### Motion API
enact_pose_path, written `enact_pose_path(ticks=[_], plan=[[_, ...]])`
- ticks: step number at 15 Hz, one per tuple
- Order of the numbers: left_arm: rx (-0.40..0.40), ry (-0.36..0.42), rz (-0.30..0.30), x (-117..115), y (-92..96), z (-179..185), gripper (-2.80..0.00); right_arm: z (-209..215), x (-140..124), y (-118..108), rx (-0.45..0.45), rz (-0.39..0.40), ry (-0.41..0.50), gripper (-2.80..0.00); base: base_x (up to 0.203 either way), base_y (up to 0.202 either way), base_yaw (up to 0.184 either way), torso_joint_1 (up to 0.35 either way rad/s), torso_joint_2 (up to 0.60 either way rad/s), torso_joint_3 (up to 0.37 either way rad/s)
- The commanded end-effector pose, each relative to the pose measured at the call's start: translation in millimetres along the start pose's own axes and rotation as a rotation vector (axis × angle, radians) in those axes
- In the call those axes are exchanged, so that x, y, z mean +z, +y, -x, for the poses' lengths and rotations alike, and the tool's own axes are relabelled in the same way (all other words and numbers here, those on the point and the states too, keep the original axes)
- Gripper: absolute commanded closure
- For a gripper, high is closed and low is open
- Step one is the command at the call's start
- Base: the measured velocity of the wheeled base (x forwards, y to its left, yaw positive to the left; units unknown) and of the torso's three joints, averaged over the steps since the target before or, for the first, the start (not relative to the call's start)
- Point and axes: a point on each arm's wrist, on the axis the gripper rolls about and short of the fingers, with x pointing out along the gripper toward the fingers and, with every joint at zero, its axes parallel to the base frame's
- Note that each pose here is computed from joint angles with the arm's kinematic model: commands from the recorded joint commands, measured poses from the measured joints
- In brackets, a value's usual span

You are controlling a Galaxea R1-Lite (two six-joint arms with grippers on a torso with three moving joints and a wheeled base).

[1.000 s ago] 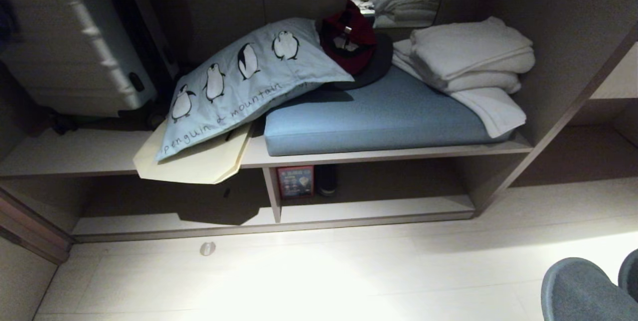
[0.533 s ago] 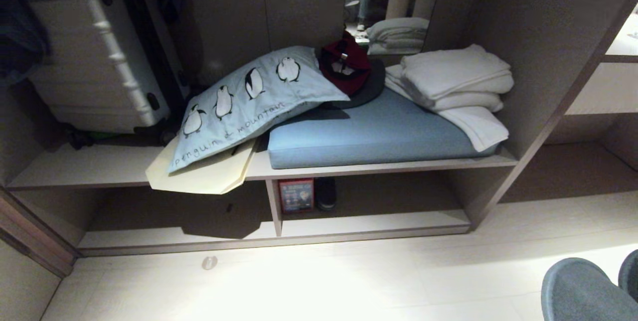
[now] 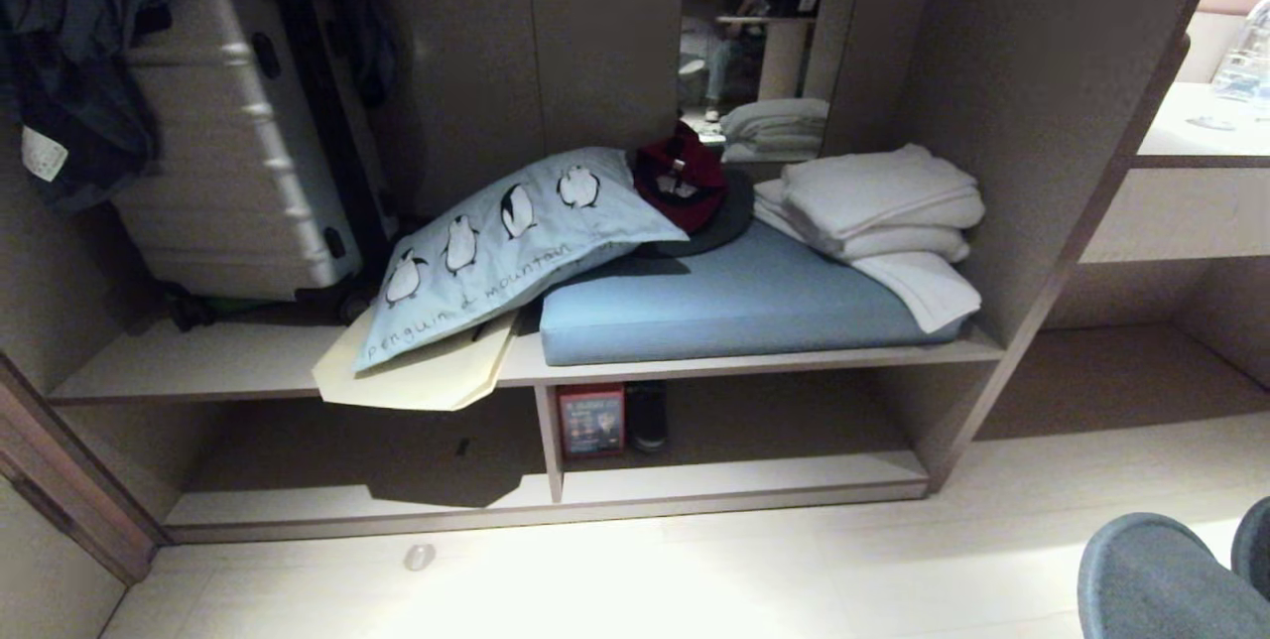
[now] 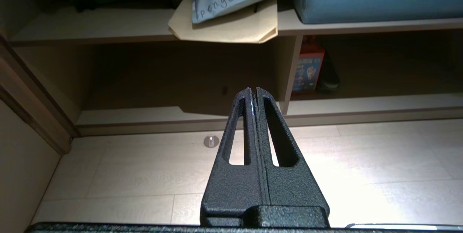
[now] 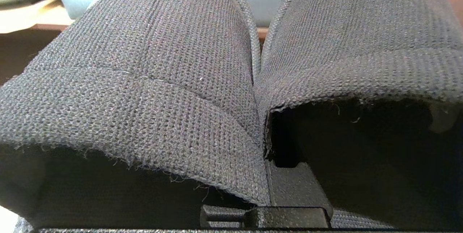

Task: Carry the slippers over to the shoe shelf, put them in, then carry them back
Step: Place the slippers on the floor

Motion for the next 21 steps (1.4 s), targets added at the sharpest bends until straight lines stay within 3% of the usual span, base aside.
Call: enact_pose_path(ticks=[1, 5, 16, 21], plan=[[0.001, 0.001, 0.000, 0.1, 0.0, -0.1, 0.00, -0.1, -0.4, 0.0, 0.001, 0.000, 0.001, 0.00, 0.000, 0.000, 0.000, 0.002, 0.00, 0.197], [0.002, 0.002, 0.000, 0.0, 0.0, -0.1, 0.00, -0.2, -0.4, 0.0, 0.000, 0.000, 0.003, 0.00, 0.000, 0.000, 0.000, 0.002, 0.00, 0.176], [0.000, 0.003, -0.003, -0.1, 0.0, -0.1, 0.00, -0.1, -0.4, 0.0, 0.000, 0.000, 0.002, 0.00, 0.000, 0.000, 0.000, 0.001, 0.00, 0.009], [0.000, 0.003, -0.001, -0.1, 0.0, -0.1, 0.00, -0.1, -0.4, 0.0, 0.000, 0.000, 0.001, 0.00, 0.001, -0.134, 0.000, 0.003, 0.00, 0.001]])
